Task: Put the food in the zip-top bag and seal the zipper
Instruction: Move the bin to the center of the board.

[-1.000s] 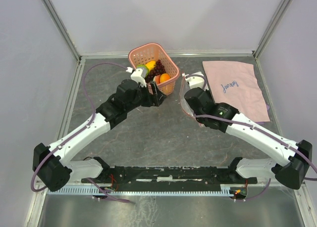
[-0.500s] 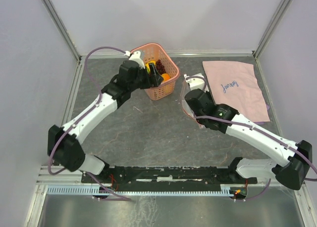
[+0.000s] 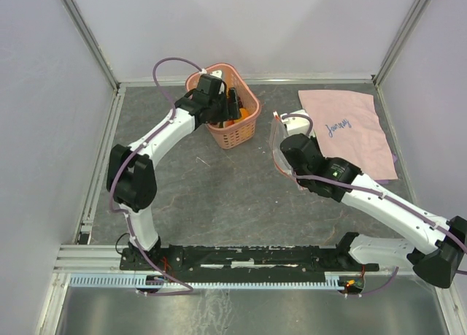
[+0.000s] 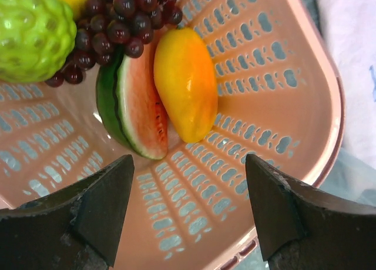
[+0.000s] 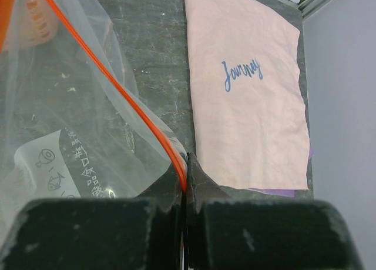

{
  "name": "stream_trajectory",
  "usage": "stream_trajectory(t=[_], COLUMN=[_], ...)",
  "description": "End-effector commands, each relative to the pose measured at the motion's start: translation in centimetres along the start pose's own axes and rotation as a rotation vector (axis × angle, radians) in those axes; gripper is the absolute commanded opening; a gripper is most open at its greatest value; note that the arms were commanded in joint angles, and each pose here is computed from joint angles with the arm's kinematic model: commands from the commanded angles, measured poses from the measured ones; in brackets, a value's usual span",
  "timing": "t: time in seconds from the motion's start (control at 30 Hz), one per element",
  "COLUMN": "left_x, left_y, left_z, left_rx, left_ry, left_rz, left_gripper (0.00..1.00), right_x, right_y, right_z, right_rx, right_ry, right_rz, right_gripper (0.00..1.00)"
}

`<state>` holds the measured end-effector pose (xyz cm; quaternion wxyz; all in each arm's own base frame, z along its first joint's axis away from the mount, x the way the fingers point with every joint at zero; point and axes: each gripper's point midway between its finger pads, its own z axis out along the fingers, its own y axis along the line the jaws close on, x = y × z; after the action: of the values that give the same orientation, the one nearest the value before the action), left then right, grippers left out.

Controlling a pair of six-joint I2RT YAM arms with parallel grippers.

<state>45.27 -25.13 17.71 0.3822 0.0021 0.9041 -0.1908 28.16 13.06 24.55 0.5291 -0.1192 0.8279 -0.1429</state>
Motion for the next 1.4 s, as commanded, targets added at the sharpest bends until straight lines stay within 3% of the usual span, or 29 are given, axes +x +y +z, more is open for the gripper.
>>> stream_trajectory(t=[0.0,0.33,0.8,1.13,1.37], left_x=[0.9,4.6,7.0,1.9,-0.7], left_y=[2.5,7.7,14.0,9.7,11.3], left_z=[-1.7,-6.7,-12.7,-11.4,-7.1], left_rx=[-0.083,-0.251,-0.402,-0.255,-0.407], left_ry=[0.037,0.119,0.113,0.001,-0.164], left_rz=[0.041,0.103,0.078,0.039,-0.099], left_gripper=[0.83,0.84,0.85,0.83,0.81], right_x=[-0.3,-0.7,-0.6,-0.8,-0.7], right_y=[-0.6,-0.2,0.7,1.7,2.4], right_z=[-0.3,-0.4,-0.3,-0.3,-0.2], right_rx=[0.009,-0.018,-0.057,-0.112,-0.143], right_ry=[-0.02,-0.033,-0.033,-0.042,-0.031], right_rz=[0.034,0.051,0.061,0.054,0.04], right_gripper=[0.03,0.03,0.04,0.04,0.04])
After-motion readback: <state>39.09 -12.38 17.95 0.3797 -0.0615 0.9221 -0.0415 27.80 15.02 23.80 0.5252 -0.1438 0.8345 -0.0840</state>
